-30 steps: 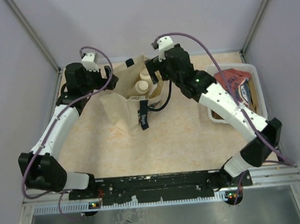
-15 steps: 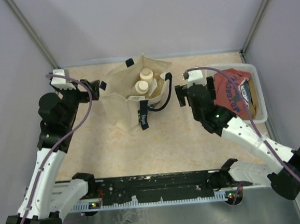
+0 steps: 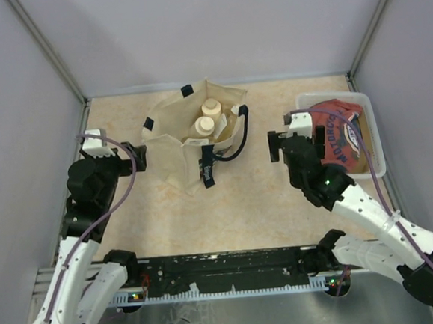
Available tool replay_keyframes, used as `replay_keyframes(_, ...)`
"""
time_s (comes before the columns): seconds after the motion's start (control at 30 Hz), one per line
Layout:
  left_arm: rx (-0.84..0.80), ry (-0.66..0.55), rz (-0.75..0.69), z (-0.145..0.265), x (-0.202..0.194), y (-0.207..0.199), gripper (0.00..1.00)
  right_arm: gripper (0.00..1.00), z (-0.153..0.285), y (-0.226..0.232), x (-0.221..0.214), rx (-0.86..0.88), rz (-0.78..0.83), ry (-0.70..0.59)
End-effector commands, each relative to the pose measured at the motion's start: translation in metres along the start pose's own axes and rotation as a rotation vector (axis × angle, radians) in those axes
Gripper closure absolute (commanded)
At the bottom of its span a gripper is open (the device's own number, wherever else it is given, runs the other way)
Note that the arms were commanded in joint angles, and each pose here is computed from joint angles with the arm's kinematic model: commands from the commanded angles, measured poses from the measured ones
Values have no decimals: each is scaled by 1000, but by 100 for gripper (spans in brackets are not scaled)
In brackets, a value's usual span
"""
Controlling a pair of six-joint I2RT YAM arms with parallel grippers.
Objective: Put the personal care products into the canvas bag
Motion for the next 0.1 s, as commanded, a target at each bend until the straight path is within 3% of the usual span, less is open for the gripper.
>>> replay_keyframes(0.0, -10, -41, 16, 6, 12, -3, 1, 1, 6, -8, 14, -17, -103, -45)
replay_keyframes(0.07, -5, -40, 19, 6, 11, -3, 1, 1, 7, -7, 14, -14, -99, -42)
Point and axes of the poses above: each gripper's point midway between its finger pads, its own z axis back along the fingers, its own y axis along the line the jaws close on, x = y × z, the point moved 2 cm from there along z, back along the fingers, and after that the axes turned 6 degrees about z, right-handed, at the moved point
